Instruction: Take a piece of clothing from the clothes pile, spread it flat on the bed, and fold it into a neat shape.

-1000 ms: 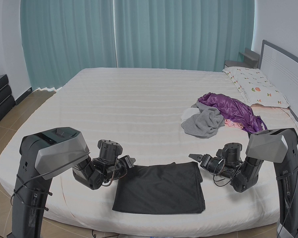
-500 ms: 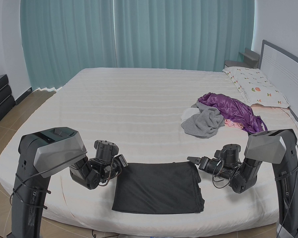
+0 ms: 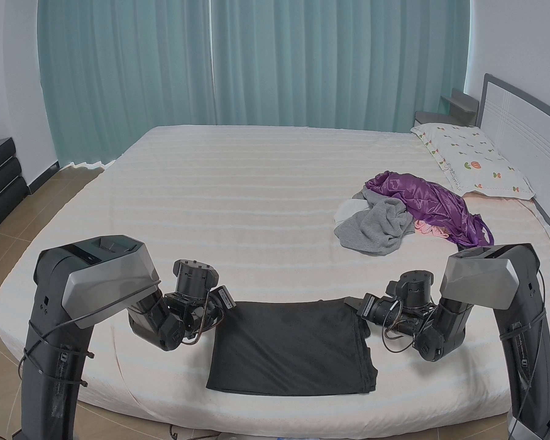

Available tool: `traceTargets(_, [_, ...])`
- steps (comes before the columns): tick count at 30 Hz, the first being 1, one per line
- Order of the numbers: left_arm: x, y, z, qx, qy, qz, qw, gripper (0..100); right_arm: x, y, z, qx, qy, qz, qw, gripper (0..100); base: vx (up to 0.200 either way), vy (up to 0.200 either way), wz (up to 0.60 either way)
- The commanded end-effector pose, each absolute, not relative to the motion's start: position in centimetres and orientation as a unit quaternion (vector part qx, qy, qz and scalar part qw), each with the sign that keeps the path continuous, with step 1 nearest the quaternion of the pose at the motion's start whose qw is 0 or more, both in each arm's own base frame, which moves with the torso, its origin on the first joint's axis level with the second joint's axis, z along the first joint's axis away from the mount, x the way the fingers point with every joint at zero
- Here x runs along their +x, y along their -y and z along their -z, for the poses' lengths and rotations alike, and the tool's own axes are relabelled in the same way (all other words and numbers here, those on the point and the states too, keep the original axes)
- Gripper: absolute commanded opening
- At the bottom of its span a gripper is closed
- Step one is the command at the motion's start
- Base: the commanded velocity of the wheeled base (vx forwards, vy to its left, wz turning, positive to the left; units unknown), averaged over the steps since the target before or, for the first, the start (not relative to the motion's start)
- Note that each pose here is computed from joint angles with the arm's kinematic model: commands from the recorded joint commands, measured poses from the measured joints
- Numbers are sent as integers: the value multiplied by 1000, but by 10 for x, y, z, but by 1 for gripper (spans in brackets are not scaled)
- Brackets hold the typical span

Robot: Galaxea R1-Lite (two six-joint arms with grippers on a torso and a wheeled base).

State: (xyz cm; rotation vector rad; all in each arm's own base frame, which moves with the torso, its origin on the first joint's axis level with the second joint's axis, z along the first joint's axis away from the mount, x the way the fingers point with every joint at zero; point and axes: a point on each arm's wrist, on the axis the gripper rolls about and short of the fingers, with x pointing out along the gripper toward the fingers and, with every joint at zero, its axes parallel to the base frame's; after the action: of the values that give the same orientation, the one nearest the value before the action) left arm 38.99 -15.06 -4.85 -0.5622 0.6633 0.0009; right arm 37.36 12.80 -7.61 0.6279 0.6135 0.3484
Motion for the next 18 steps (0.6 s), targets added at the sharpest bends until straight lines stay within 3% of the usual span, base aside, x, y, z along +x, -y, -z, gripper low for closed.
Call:
traceTargets(1, [390,151,49,-273,-322,-1,907,0,373,-127,75,301,-293,-156,894,0,0,0,0])
traceTargets(18, [391,155,49,-274,-321,9,906,0,372,-114,71,305,-294,-136,896,0,0,0,0])
